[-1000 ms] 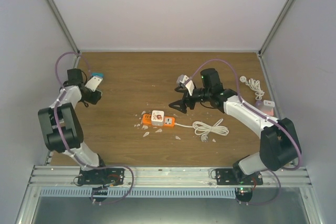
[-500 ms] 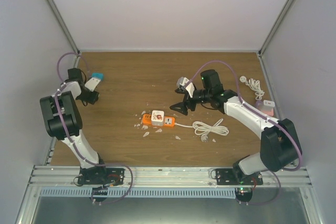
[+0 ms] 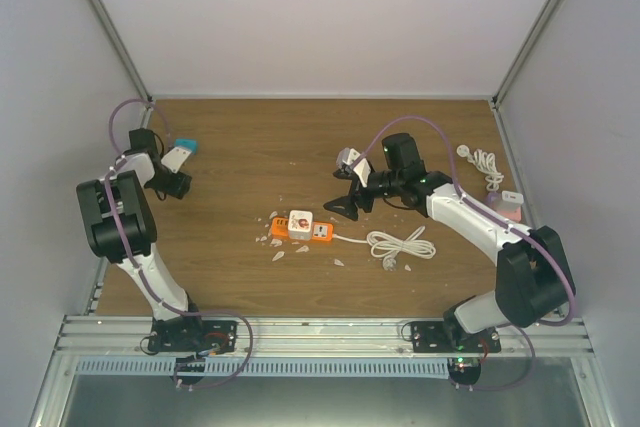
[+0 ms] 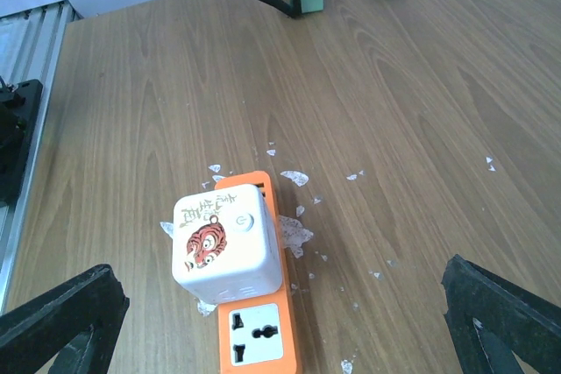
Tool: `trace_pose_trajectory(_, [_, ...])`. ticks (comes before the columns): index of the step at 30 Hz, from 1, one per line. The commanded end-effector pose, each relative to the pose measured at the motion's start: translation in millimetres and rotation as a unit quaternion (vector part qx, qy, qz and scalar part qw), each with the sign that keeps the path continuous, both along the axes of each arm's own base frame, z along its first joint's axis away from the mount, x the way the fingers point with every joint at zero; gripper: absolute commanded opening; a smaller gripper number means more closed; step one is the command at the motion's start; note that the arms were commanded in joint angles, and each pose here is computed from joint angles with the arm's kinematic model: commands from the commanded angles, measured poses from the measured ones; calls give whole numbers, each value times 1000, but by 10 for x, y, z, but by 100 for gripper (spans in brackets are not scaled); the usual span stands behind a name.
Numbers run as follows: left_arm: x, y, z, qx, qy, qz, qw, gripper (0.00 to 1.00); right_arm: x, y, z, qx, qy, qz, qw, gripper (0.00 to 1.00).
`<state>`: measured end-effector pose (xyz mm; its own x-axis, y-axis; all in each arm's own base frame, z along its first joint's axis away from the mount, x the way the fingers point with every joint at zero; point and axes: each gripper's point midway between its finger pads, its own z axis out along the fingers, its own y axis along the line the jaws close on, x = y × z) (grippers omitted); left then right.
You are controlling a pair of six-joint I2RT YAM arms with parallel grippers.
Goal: Pull the plug off the socket
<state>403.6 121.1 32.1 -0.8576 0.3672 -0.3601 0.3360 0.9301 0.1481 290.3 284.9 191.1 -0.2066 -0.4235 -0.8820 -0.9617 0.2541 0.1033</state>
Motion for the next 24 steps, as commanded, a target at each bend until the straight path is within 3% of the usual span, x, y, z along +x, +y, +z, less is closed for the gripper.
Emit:
trace_pose_trajectory(1, [17, 26, 77, 2, -9, -4, 1000, 73, -32, -2, -44, -1, 0, 11, 1000, 100])
trace_pose_trajectory(8, [-14, -109, 402, -15, -35, -32, 999, 86, -89, 5, -56, 2, -2, 27, 1000, 100])
trace_pose_trajectory(14, [-112, -492, 967, -62, -101, -112, 987, 99, -205, 38, -87, 4, -7, 58, 998, 100])
trace_pose_trajectory(24, [-552, -1495, 1698, -156, -192, -312, 917, 99, -367, 166, -297, -26, -15, 98, 995, 100])
